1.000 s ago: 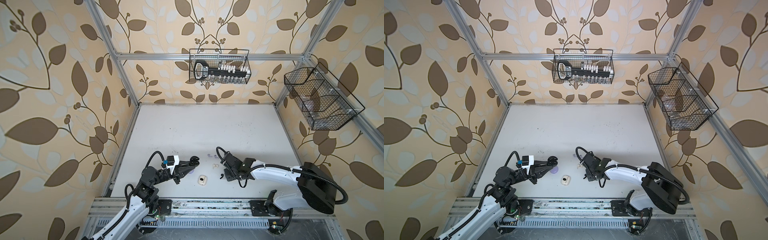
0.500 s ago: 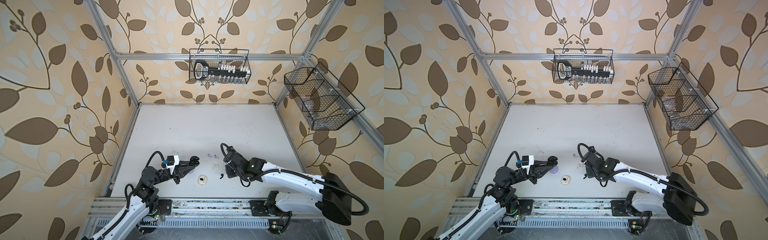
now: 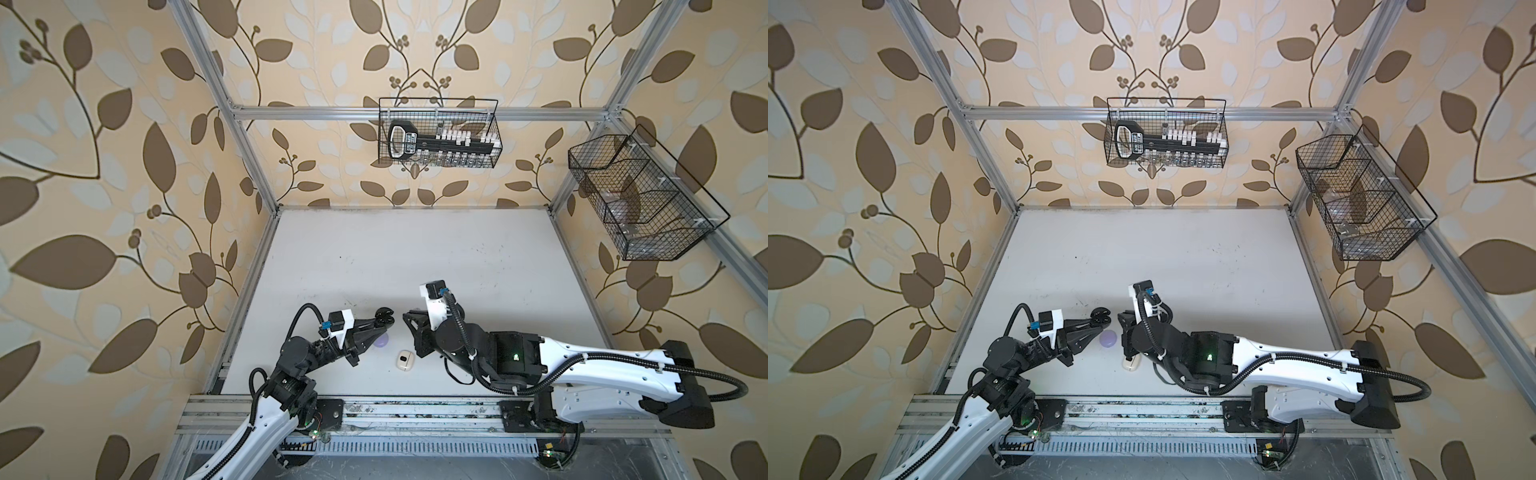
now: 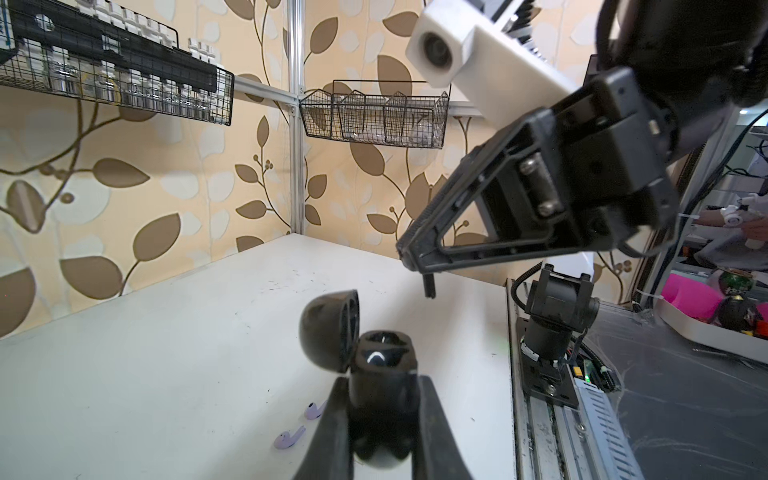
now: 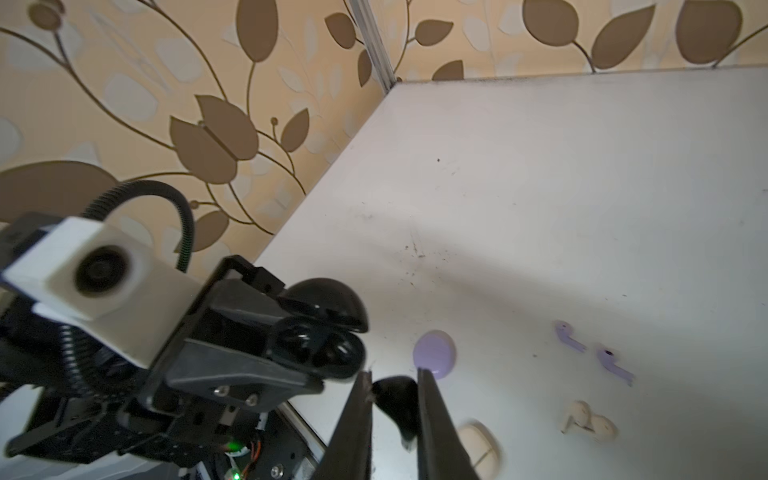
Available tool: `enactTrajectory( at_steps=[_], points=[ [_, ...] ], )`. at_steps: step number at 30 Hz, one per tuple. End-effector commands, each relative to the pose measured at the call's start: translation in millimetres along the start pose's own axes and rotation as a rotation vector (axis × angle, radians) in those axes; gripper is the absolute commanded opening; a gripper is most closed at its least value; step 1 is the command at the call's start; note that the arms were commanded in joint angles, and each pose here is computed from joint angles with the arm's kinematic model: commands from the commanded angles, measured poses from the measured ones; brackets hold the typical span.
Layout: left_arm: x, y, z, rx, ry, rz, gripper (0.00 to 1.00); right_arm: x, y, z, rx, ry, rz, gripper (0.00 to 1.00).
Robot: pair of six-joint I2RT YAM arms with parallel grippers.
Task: Insert the wireless bluetooth earbuds into the charging case
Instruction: 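Lift the black earbud and carry it to the case in the left gripper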
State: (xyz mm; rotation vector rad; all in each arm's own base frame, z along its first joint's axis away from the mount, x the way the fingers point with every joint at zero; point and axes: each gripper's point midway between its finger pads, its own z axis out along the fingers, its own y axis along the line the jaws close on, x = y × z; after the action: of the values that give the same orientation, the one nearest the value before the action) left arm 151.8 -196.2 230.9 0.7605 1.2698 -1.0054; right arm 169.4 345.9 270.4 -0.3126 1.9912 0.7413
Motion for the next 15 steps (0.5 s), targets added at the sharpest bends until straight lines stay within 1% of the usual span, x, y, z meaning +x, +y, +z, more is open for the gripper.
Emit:
enactTrajectory(
  at_steps=[1,4,6,15],
  points=[
    [-7.0,-3.3,-1.1,0.006,-0.033,0.052,0.00,-29.7,33.7,-4.7,-0.045,-0.158,0.051,0.14],
    [-7.0,-3.7,-2.1,0.004,-0.035,0.051,0.00,-31.8,52.2,-9.2,-0.058,-0.205,0.028,0.14],
    [-8.1,-4.7,-3.1,0.005,-0.040,0.054,0.00,-33.1,57.6,-8.2,-0.069,-0.214,0.031,0.14],
    [-8.6,-6.3,-4.4,0.008,-0.043,0.064,0.00,-37.4,54.0,-3.8,-0.064,-0.267,0.055,0.14]
  ],
)
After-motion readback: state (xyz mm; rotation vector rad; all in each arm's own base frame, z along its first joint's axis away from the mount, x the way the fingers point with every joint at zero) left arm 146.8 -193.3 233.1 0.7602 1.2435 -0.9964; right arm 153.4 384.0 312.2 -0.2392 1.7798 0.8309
